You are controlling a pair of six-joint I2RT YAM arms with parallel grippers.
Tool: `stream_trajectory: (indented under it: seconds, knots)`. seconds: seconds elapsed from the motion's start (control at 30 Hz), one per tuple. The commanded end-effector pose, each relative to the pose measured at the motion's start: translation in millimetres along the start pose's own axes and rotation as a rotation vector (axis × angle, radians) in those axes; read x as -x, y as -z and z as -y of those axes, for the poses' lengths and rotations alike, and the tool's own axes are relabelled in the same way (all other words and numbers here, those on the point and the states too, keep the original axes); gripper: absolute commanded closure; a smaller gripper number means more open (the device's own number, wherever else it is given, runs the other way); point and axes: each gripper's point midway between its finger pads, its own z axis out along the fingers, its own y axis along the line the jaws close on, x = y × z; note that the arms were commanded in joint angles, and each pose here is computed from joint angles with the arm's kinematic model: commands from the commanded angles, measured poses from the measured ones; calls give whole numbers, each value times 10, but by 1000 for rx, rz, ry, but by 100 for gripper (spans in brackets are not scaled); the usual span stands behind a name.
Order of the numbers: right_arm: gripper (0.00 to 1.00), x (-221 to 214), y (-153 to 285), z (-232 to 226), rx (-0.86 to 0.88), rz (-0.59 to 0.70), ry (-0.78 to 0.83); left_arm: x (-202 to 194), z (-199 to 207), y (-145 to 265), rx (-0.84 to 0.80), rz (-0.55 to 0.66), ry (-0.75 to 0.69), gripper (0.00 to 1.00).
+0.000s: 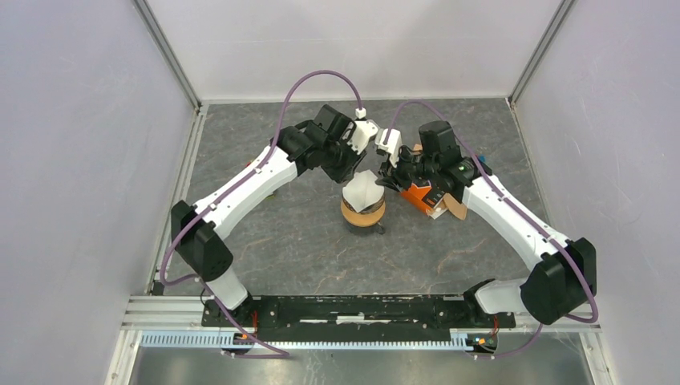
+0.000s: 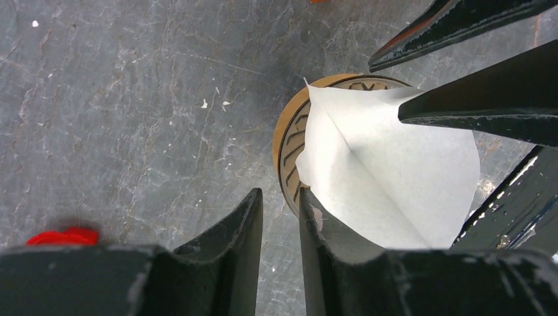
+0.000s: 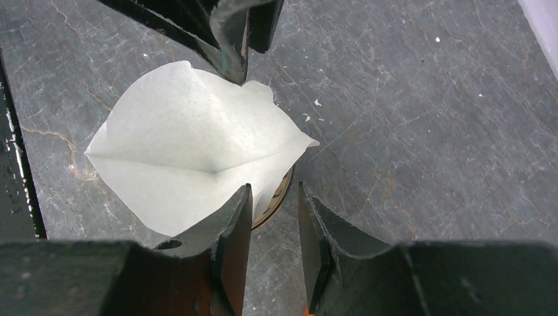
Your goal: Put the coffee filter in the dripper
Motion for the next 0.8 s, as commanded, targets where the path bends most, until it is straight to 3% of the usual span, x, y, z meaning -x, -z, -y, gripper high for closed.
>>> stream_trajectory:
  seconds: [0.0, 0.13, 0.33, 0.6, 0.77]
  knots:
    - [64, 16, -40, -12, 1, 26, -5, 197, 85, 35, -54, 64, -12, 67]
    - [65, -11, -35, -31, -13, 45, -15, 208, -23, 102, -33, 94, 48, 66]
    - [58, 66, 9, -14, -35, 70, -18, 269, -167, 313, -27, 207, 133, 53]
    - [54, 132, 35, 28, -55, 79, -25, 262, 56, 478, -151, 304, 183, 46]
    - [54, 78, 37, 55, -67, 67, -36, 151, 189, 309, -229, 279, 243, 44]
